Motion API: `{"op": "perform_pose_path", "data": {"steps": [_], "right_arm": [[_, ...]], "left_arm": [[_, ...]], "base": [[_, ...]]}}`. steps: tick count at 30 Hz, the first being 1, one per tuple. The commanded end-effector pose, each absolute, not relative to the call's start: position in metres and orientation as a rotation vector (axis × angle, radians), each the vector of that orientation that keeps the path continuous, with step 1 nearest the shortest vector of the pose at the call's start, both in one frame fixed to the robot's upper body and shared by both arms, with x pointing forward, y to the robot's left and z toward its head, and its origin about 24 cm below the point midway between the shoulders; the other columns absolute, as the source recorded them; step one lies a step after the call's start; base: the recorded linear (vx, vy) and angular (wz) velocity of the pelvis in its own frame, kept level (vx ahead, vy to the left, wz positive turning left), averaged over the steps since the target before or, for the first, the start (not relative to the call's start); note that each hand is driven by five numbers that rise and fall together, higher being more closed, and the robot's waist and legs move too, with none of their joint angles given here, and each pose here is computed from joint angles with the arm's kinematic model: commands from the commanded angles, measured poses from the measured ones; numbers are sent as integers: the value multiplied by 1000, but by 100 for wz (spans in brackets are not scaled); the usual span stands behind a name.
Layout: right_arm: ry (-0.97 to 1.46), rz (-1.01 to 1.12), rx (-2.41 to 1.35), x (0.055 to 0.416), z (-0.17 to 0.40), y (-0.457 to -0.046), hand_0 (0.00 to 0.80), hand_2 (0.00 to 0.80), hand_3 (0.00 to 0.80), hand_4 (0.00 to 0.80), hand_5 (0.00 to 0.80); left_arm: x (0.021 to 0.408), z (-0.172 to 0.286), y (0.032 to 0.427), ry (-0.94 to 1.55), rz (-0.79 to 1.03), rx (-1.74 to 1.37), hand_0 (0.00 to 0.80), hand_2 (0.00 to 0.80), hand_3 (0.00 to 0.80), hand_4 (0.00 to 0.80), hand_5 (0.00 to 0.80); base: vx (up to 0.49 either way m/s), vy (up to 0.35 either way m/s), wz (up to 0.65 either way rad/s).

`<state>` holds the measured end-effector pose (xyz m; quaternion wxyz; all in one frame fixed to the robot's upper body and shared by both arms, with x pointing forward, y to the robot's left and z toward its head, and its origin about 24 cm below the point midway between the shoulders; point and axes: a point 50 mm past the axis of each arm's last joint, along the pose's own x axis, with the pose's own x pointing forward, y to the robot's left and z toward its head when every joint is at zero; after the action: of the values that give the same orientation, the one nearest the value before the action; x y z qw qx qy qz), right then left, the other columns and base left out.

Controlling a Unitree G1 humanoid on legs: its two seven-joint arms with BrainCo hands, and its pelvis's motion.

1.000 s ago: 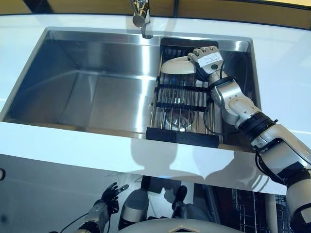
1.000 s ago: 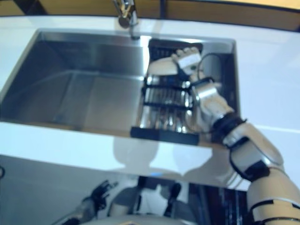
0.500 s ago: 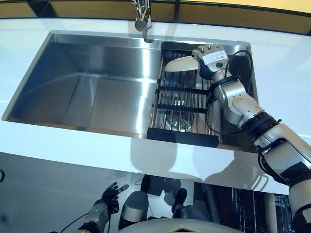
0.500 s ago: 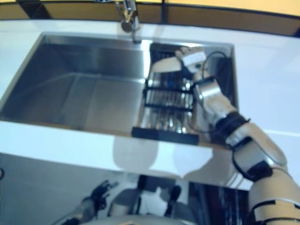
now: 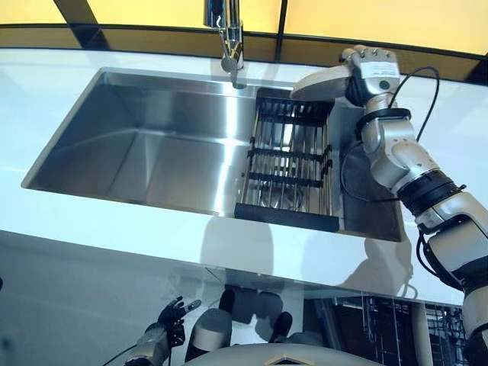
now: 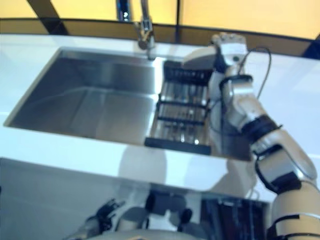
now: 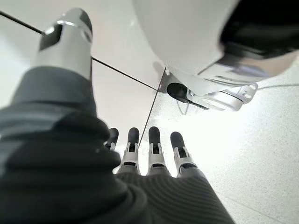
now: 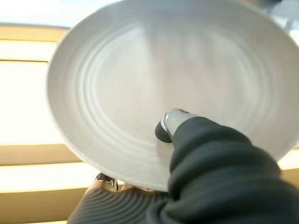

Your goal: Take plates into dishwasher

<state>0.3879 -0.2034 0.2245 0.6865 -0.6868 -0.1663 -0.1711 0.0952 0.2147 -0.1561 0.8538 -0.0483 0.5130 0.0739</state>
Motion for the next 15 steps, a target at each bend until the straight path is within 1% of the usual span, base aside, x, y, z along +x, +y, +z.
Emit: {"op": "perform_pose_path", "data": {"steps": [1,5,11,15], "right_arm": [[-420,-489,-1491,385,257,-220,800,800,800,800,800],[-366,-427,-1417,382,253,-229,800,800,800,800,800],[-344,-401,-1359,372,247,-242,800,800,800,800,800],[-320,-394,-1315,365,245,-255,800,800,800,800,800]], "left_arm": [[99,-155,223,1094,107,-20,0,0,0,0,0],[97,-155,227,1098,120,-23,0,0,0,0,0],[96,-155,228,1103,133,-22,0,0,0,0,0],[98,-154,231,1103,146,-27,0,0,0,0,0]], "base": [[42,-11,0],[45,-9,1],[14,-6,-1],[21,-4,-15]]}}
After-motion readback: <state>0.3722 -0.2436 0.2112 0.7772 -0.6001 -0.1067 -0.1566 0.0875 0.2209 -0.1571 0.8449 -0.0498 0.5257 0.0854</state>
